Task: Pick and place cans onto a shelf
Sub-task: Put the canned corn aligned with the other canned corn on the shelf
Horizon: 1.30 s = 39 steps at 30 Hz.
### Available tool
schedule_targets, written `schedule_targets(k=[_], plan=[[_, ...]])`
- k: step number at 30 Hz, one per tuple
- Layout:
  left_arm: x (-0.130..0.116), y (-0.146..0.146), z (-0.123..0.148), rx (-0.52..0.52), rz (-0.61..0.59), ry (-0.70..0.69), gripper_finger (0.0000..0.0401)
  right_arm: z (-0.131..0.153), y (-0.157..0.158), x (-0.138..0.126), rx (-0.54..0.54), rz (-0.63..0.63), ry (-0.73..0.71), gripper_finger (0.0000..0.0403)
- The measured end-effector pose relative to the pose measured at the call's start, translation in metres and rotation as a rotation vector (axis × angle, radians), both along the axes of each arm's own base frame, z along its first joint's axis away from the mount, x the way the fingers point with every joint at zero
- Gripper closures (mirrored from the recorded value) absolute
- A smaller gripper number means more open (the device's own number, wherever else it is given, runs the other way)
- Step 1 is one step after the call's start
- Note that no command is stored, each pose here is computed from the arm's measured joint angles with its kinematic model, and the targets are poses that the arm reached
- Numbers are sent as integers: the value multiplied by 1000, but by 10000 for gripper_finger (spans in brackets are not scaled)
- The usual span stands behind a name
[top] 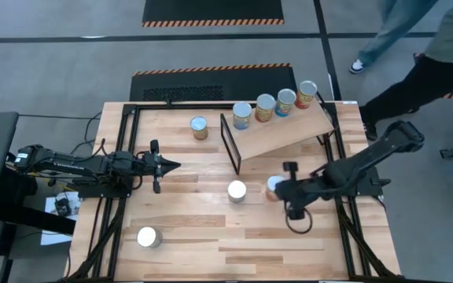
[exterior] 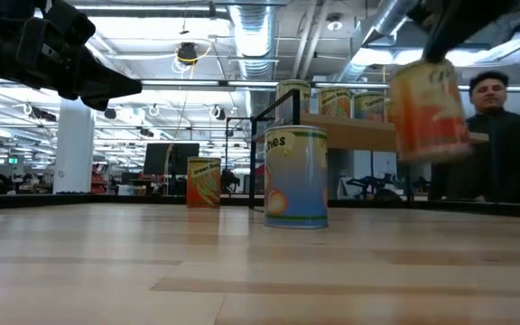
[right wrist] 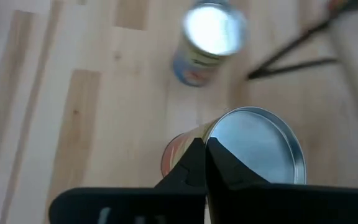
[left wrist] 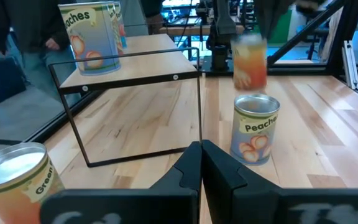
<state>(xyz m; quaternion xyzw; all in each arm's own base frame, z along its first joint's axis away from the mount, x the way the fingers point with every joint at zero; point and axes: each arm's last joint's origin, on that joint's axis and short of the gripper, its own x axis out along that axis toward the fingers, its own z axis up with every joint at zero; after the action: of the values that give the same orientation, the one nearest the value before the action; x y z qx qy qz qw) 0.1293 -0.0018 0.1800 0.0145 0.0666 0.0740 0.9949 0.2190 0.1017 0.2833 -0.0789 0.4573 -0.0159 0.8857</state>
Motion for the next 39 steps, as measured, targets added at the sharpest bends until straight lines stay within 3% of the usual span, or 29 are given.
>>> schedule_targets(k=[9,13,17,23,30,39], plan=[[0,0,0,-5,1,0,401,71,-42,-59,-111,-315,-44,398],[0,0,0,-7,1,0,401,84,-70,-76,-135,-465,-114,397],[0,0,0,-8,1,0,401,89,-100,-85,-207,-568,-94,398],[0,0,0,-8,1,0,401,92,-132,-94,-361,-482,68,396],[0,0,-2,-7,1,15,401,99,-151,-98,-339,-310,42,398],[0,0,-2,-14,2,23,401,75,-169,-103,-314,-312,129,399]])
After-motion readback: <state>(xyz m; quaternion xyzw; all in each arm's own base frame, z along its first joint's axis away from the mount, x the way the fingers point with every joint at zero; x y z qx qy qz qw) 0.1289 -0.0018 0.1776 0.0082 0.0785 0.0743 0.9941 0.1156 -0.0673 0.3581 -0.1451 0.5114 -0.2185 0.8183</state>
